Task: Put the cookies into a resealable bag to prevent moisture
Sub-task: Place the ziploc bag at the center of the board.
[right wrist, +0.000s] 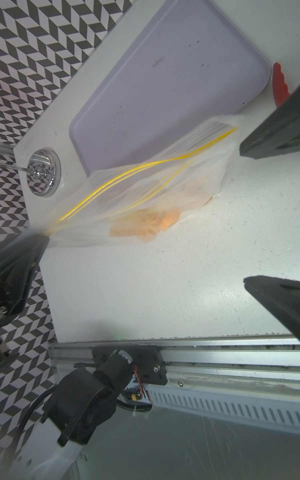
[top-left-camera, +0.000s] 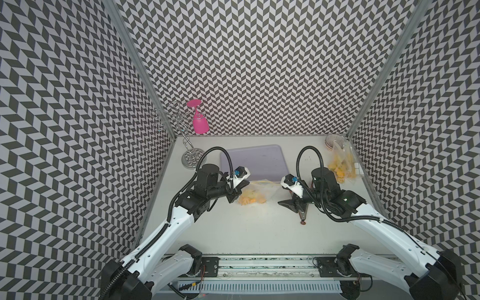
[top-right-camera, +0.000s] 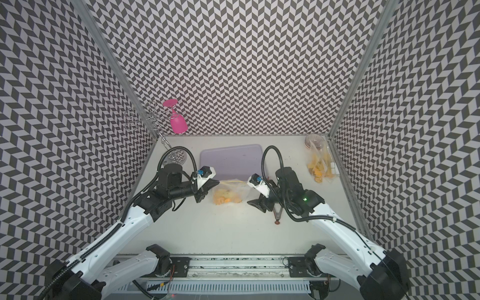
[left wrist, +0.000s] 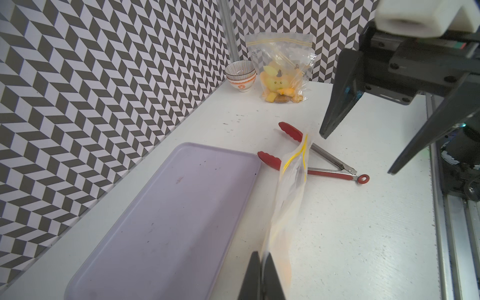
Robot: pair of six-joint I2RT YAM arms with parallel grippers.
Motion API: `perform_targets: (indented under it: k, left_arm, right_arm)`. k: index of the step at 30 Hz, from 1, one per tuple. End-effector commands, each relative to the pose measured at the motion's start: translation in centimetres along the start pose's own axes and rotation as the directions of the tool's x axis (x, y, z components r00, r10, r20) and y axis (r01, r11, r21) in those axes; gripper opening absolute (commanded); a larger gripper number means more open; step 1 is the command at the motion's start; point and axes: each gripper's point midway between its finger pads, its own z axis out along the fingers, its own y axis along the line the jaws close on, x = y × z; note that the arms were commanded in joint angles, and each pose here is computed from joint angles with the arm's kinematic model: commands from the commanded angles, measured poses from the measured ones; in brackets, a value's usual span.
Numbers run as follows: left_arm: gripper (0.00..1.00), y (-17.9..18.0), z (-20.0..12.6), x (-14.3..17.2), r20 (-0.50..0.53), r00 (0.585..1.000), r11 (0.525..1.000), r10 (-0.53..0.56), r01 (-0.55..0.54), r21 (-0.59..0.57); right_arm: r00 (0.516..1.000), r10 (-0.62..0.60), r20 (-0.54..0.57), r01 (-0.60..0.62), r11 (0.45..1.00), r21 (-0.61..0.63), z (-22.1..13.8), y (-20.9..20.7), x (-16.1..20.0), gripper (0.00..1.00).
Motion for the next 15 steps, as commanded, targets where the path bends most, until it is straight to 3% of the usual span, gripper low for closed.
perform_targets:
  k: [1,7,12,15]
  left_arm:
    - [0.0,-0.2,-0.4,-1.1,0.047,0.997,0.999,0.054,-0.054,0.005]
    - [0.0,-0.3,-0.4,-0.9,0.048,0.997,0.998,0.063,-0.064,0.007]
    - [0.0,-0.5,-0.3,-1.0,0.056,0.996,0.998,0.065,-0.067,0.018]
    - [0.0,-0.5,-0.2,-1.0,0.059,0.996,0.997,0.067,-0.069,0.021]
  right_arm:
    - [0.997,-0.074,0.003,0.073,0.99,0.119,-0.7,-2.3,-1.3,0.74]
    - [0.991,-0.127,-0.031,0.131,0.957,0.259,-1.2,-4.7,-1.2,0.75]
    - [0.974,-0.188,-0.128,0.209,0.96,0.184,0.2,-4.8,-0.1,0.78]
    - [0.969,-0.21,-0.13,0.223,0.97,0.094,1.3,-4.2,-0.4,0.78]
